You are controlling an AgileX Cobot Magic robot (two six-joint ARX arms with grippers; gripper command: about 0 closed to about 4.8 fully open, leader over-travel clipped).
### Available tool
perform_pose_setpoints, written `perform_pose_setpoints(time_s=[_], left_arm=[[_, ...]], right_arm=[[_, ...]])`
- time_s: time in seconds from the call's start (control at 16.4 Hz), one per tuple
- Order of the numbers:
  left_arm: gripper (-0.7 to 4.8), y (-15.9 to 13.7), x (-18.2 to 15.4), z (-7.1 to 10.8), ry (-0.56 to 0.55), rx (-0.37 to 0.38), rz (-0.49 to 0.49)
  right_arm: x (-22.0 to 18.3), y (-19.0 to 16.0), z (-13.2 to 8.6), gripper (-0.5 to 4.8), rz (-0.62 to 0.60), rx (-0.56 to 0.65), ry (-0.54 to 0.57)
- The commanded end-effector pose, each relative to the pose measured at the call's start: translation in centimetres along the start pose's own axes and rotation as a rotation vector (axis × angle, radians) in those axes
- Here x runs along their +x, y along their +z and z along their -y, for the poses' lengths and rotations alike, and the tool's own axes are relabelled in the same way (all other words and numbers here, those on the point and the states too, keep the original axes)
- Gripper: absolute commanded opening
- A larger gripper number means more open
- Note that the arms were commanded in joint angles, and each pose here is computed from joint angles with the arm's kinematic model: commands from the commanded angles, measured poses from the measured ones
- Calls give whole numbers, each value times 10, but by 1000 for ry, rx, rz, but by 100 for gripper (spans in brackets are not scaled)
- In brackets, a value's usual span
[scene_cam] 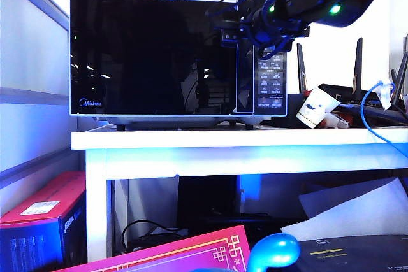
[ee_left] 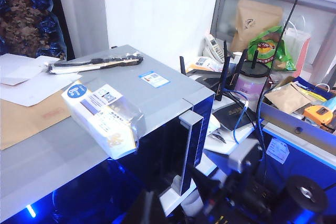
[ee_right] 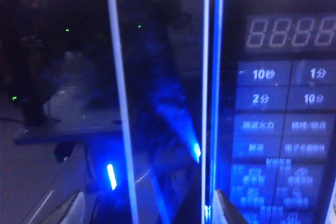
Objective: Open the microwave door, place the box of snacks from the top of the microwave inside, then close the microwave door.
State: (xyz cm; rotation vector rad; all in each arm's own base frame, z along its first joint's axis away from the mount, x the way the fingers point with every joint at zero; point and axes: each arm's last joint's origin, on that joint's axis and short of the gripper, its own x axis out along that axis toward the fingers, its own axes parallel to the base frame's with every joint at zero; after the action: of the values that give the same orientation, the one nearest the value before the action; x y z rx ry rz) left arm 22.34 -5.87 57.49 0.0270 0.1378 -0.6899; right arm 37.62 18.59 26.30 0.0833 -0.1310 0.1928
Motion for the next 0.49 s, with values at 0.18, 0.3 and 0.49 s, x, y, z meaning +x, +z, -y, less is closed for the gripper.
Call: perform_pose_setpoints(time_s=[0.18,0.3,0.49], left_arm=[[-6,1,-1,0,-3,6,11],[-6,1,-1,0,-3,6,10],[-6,1,-1,0,-3,6,10]], right_arm=[[28,16,2,323,47,12,-19],[38,16,2,323,25,6,2],[38,15,3,184,23,6,0]])
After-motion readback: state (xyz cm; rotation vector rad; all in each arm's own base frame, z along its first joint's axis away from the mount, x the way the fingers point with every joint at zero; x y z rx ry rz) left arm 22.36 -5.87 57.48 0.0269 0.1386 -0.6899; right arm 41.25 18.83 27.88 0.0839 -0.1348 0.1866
